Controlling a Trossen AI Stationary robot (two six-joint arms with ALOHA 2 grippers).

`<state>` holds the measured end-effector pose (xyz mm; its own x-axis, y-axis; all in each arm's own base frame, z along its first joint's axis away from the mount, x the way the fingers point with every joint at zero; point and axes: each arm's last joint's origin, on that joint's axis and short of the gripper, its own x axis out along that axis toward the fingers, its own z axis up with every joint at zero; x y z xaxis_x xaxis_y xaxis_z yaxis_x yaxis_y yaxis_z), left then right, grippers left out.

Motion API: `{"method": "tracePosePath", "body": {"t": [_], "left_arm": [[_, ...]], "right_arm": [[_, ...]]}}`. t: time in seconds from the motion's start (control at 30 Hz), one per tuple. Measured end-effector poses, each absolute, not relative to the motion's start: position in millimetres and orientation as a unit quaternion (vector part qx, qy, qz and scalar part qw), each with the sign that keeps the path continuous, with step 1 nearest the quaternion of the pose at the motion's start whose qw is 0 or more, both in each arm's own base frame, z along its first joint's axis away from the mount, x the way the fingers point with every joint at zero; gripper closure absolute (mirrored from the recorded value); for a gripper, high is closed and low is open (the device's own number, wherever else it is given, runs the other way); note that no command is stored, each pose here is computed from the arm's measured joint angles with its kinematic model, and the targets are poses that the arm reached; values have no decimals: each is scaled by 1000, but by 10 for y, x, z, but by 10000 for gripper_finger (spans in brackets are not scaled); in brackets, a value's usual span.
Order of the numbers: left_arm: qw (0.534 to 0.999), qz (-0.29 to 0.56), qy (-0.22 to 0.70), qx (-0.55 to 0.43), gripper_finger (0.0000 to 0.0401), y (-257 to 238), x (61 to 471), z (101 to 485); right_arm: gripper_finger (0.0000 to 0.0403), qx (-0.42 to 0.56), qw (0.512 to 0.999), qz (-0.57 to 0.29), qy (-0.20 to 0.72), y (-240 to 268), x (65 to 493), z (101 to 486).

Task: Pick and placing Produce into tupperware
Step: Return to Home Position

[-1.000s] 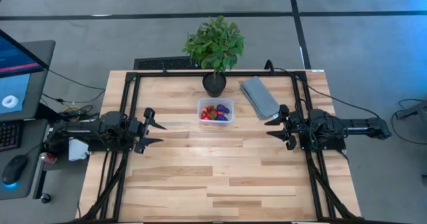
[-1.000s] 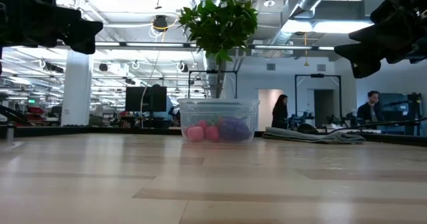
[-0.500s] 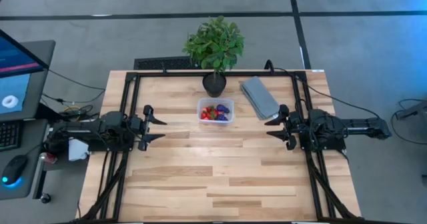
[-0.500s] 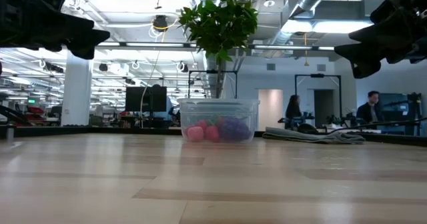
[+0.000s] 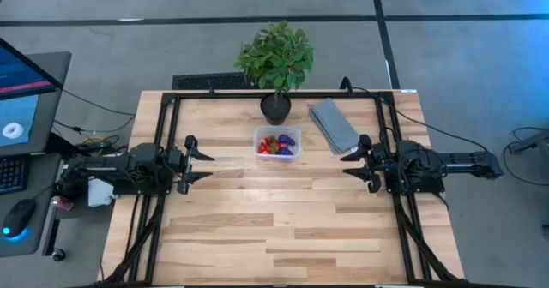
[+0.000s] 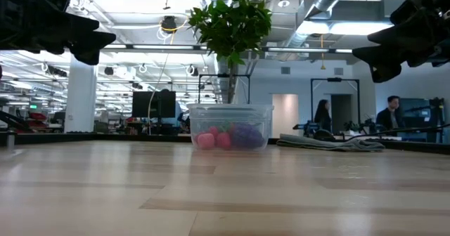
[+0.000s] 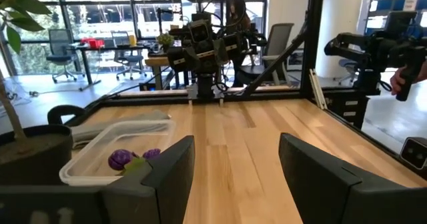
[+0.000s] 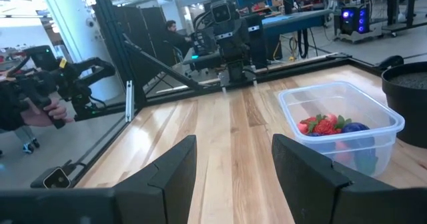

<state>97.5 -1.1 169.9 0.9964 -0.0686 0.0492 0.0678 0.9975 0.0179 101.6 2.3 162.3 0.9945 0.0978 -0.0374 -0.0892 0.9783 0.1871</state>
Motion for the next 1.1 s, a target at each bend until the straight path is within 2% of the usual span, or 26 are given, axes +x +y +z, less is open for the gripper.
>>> {"method": "tracePosePath", "body": {"t": [0.5, 1.1], "left_arm": [[999, 2, -17, 46, 191, 9, 977, 1685], [999, 13, -16, 41, 191, 16, 977, 1683]], "right_arm": [[184, 93, 994, 47, 23, 23, 1016, 1622], [184, 93, 994, 47, 23, 23, 1016, 1622]]}}
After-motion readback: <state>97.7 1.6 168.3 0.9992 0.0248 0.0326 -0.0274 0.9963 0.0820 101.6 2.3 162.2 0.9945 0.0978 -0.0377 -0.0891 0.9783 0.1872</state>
